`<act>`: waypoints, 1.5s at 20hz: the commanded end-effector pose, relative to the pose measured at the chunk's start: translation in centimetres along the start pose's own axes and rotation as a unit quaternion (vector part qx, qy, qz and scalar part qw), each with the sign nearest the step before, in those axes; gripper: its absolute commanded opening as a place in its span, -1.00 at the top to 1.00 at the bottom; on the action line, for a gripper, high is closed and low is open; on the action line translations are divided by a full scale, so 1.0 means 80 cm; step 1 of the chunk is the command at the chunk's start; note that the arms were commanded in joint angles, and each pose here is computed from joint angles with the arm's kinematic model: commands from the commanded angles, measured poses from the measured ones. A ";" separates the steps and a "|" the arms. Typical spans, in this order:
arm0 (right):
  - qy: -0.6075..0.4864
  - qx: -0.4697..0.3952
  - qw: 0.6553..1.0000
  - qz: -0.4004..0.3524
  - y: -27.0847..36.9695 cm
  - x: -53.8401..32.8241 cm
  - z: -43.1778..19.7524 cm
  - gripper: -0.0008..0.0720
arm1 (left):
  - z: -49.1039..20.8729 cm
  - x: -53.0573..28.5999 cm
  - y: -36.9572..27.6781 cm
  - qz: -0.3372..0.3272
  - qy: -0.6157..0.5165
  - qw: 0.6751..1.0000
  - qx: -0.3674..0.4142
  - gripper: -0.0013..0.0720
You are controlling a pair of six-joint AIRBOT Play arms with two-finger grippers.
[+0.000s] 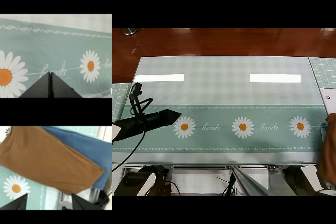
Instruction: Fold the shirts.
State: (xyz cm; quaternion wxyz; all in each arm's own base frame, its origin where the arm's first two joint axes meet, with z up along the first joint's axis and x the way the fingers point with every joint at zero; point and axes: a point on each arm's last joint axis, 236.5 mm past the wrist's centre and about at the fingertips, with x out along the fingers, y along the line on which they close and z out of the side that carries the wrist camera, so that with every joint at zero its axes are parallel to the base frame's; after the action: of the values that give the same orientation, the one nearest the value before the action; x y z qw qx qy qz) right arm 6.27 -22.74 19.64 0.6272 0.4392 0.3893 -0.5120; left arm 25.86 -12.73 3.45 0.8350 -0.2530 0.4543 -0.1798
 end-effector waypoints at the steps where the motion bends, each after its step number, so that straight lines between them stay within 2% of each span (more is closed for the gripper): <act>1: -0.014 -0.013 0.994 0.109 0.062 0.003 0.016 -0.59 | 0.010 0.008 0.001 -0.004 -0.007 1.000 -0.014 0.90; 4: 0.040 -0.068 0.956 0.282 0.179 -0.008 0.001 -0.58 | 0.054 0.006 -0.027 -0.028 -0.021 0.999 0.038 0.90; 7: 0.112 -0.166 0.905 0.375 0.287 -0.018 -0.059 -0.51 | 0.141 -0.026 -0.088 -0.056 -0.062 0.992 0.095 0.90; 8: 0.121 -0.219 0.881 0.401 0.327 -0.023 -0.090 0.65 | 0.170 -0.039 -0.112 -0.067 -0.077 0.988 0.114 0.90; 9: 0.112 -0.270 0.854 0.430 0.369 -0.032 -0.121 0.90 | 0.196 -0.054 -0.141 -0.080 -0.092 0.983 0.137 0.90; 12: 0.044 -0.420 0.752 0.505 0.464 -0.084 -0.237 0.90 | 0.240 -0.094 -0.213 -0.114 -0.114 0.967 0.198 0.90; 14: -0.002 -0.524 0.709 0.472 0.480 -0.080 -0.317 0.90 | 0.248 -0.097 -0.236 -0.120 -0.117 0.961 0.219 0.91; 17: -0.034 -0.655 0.666 0.356 0.470 -0.016 -0.417 0.90 | 0.203 -0.046 -0.219 -0.099 -0.047 0.966 0.233 0.91; 19: -0.012 -0.694 0.665 0.276 0.452 0.057 -0.460 0.90 | 0.168 0.012 -0.168 -0.050 -0.003 0.972 0.230 0.91; 22: 0.064 -0.666 0.720 0.181 0.426 0.148 -0.474 0.90 | 0.121 0.080 -0.039 0.064 0.078 0.987 0.127 0.90; 23: 0.078 -0.659 0.731 0.160 0.420 0.163 -0.469 0.90 | 0.110 0.087 -0.013 0.078 0.097 0.987 0.102 0.90; 26: 0.081 -0.652 0.741 0.139 0.419 0.184 -0.453 0.90 | 0.117 0.091 0.028 0.098 0.101 0.986 0.087 0.90; 30: 0.065 -0.651 0.743 0.143 0.428 0.185 -0.445 0.90 | 0.129 0.085 0.042 0.106 0.088 0.988 0.073 0.90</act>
State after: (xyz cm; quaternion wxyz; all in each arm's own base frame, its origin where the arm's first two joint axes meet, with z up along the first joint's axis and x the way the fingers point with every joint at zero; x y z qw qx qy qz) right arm 40.90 10.33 0.48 0.8009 0.0117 0.5986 0.0045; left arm 38.30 -12.37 2.72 0.8248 -0.1220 0.5273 -0.1634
